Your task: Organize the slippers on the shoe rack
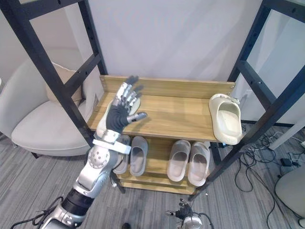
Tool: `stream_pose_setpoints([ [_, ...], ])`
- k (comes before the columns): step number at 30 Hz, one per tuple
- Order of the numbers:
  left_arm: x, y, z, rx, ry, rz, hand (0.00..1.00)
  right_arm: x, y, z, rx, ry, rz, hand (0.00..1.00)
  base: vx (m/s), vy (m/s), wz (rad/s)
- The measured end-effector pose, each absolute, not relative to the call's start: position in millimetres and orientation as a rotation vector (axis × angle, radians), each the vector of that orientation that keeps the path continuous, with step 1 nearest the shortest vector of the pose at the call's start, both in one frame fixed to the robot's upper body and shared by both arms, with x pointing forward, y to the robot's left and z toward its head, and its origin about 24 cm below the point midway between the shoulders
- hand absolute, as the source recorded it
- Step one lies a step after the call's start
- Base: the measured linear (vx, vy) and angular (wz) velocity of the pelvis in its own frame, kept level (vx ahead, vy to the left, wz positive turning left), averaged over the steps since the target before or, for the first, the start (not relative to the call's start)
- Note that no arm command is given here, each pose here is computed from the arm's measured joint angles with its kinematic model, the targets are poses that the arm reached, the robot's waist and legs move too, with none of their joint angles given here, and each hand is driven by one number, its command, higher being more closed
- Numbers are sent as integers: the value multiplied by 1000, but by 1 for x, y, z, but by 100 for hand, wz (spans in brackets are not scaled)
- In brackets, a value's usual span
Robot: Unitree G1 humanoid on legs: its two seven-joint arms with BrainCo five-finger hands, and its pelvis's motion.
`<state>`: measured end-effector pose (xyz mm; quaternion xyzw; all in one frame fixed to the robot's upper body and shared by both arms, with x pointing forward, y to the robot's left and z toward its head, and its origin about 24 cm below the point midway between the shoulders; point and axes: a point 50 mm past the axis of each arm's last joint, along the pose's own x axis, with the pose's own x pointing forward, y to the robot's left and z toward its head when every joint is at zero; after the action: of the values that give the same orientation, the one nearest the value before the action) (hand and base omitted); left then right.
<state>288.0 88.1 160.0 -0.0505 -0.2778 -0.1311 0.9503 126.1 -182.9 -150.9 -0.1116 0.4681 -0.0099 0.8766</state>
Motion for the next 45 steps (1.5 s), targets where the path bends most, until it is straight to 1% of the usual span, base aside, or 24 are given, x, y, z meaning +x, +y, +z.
stream_pose_setpoints([
  [2,295,95,166,-62,-582,-239,0,126,-184,-151,-223,981,-20,0,43,-15,1],
  [6,312,121,171,33,-579,-142,0,125,-186,-151,-207,992,-27,0,12,-11,-4],
  [13,322,153,162,159,-515,-54,0,125,-188,-151,-202,993,-29,0,-25,0,-3],
  [14,324,164,159,191,-493,-23,0,125,-188,-151,-199,994,-34,0,-36,8,-5],
  [19,326,183,160,243,-472,37,0,124,-189,-151,-195,996,-38,0,-8,2,-1],
  [23,327,187,161,245,-470,53,0,124,-190,-151,-183,1000,-48,0,0,0,0],
  [26,327,187,161,282,-472,55,0,124,-191,-151,-176,1004,-43,0,17,-23,4],
  [30,328,188,159,356,-451,60,0,124,-190,-151,-174,1002,-40,0,-2,-11,2],
  [32,329,190,155,439,-431,67,0,125,-190,-151,-173,1001,-39,0,-53,-1,-1],
  [36,334,189,152,530,-406,61,0,124,-191,-151,-168,1001,-39,0,-13,0,0],
  [45,339,187,149,623,-382,39,0,120,-192,-152,-160,1012,-33,0,0,0,0],
])
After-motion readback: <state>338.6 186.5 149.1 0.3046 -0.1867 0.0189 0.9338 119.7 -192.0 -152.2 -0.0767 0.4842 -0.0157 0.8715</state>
